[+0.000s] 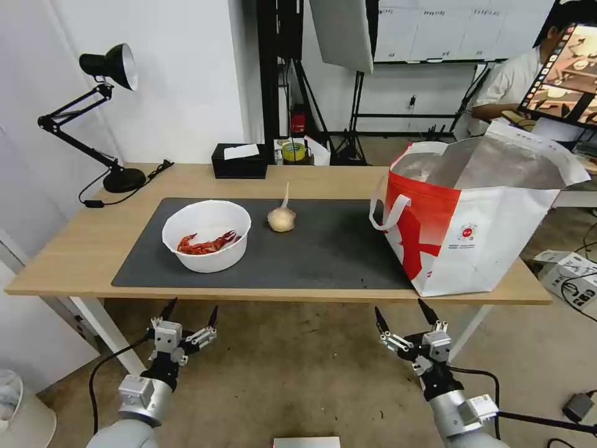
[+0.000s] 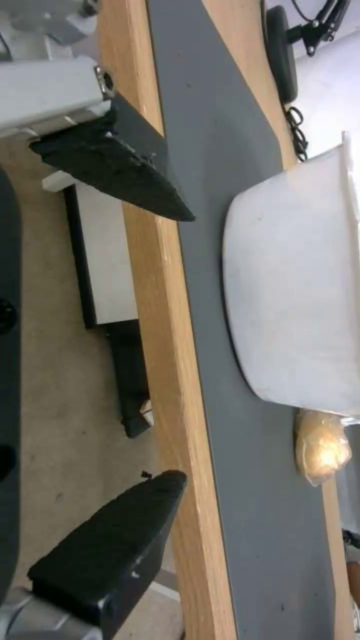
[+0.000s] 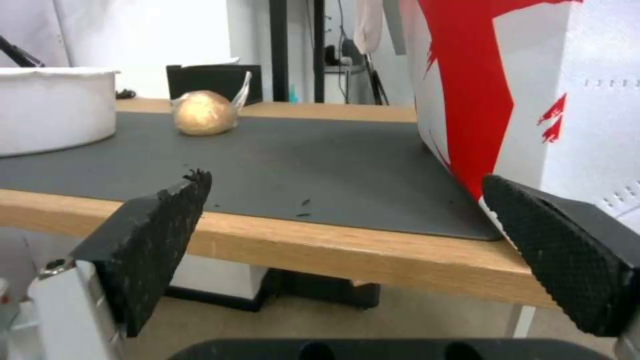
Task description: Pick up the trash from the table and place it into the takeout bag.
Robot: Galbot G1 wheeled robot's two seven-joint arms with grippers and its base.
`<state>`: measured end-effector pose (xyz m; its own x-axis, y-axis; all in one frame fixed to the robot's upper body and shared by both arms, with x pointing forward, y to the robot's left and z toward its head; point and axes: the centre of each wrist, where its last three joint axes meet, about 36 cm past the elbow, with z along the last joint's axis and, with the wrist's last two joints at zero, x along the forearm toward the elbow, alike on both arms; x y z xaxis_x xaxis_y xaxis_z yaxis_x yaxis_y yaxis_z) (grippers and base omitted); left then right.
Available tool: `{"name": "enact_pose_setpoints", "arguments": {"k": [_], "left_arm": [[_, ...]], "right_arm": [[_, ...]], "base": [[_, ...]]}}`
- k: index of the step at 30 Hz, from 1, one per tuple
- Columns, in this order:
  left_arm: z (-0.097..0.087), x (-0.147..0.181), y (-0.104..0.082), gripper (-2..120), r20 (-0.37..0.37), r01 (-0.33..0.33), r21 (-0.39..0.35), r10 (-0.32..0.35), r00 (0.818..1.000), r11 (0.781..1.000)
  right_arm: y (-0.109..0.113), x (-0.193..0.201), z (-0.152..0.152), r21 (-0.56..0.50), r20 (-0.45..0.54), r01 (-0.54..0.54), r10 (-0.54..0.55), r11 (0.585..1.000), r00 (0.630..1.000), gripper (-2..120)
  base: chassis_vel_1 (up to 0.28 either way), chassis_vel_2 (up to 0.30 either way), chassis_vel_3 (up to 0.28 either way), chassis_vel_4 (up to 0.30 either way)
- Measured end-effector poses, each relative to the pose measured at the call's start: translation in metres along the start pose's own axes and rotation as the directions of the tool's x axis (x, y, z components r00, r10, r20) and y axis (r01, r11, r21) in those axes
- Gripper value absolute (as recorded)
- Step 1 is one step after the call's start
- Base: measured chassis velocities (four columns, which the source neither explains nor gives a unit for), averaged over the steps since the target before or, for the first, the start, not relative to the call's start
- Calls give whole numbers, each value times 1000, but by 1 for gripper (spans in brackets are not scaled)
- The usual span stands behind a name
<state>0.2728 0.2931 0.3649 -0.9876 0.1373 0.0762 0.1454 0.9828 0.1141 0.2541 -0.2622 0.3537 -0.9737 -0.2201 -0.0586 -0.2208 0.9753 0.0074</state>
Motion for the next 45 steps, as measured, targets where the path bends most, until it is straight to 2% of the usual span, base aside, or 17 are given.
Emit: {"name": "enact_pose_setpoints", "arguments": {"k": [5,10,12,13,15,23,30,31,34,35,38,45], "left_arm": [[1,-2,0,100,0,1,0,-1,1000,1000],[4,-4,-1,100,-1,0,4,0,1000,1000],[3,-5,-1,100,0,0,4,0,1000,1000],[3,-5,-1,100,1,1,5,-1,1000,1000],[3,-5,-1,100,1,3,4,-3,1000,1000],[2,-4,6,100,3,22,-4,-22,1000,1000],[4,-3,8,100,-6,26,-6,-26,1000,1000],[4,-3,8,100,-6,26,-6,-26,1000,1000],[6,-3,9,100,-9,31,-5,-31,999,999],[6,-3,9,100,-9,31,-5,-31,999,999],[9,-3,9,100,-16,36,-4,-36,999,999],[13,-4,9,100,-13,40,0,-40,999,999]], "right_arm": [[8,-13,-2,-7,-8,47,-47,999,999,100],[29,-62,-18,-11,19,142,-142,990,990,100],[30,-69,-21,-10,25,151,-151,988,988,100],[35,-87,-28,-4,37,175,-175,985,984,100],[36,-94,-31,-2,41,184,-184,983,982,100],[45,-169,-55,10,58,241,-241,971,969,100],[61,-242,-60,7,-6,239,-239,971,971,100],[61,-242,-60,7,-6,239,-239,971,971,100],[68,-292,-68,20,-45,213,-212,977,976,100],[68,-292,-68,20,-45,213,-212,977,976,100],[75,-332,-72,39,-96,202,-198,979,975,100],[91,-382,-59,47,-198,207,-194,977,961,100]], "base": [[0,0,0,0],[0,0,0,0],[0,0,0,0],[0,0,0,0],[0,0,0,0],[0,0,0,0],[0,0,0,0],[0,0,0,0],[0,0,0,0],[0,0,0,0],[0,0,0,0],[0,0,0,0]]}}
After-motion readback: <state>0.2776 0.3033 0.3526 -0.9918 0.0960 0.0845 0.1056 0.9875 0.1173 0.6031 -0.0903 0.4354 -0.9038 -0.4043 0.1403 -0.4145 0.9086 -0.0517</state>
